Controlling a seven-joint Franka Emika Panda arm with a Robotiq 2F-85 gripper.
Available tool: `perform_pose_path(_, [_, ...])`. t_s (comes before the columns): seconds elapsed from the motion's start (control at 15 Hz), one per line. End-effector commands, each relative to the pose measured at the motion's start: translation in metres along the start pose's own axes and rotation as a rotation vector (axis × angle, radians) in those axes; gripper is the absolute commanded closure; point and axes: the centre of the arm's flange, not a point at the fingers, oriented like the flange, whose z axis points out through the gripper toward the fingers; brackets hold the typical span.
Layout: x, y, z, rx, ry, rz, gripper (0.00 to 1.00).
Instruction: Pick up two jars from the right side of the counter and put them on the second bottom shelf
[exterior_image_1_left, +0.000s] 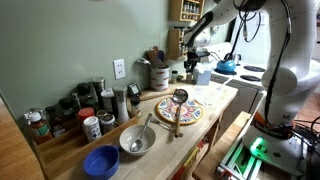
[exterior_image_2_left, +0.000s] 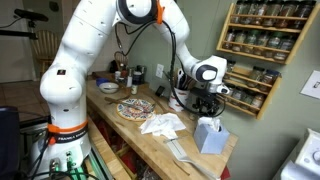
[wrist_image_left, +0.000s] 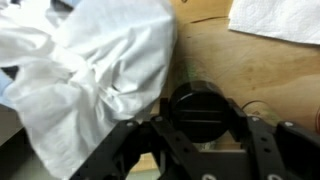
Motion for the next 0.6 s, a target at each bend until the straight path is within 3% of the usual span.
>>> perform_pose_path(0.0, [-0.024,0.017,-0.072,0.036,0.032,-0.030,0.69])
perform_pose_path(0.53, [-0.049,0.046,-0.204,0.036,0.249,-0.069,0.69])
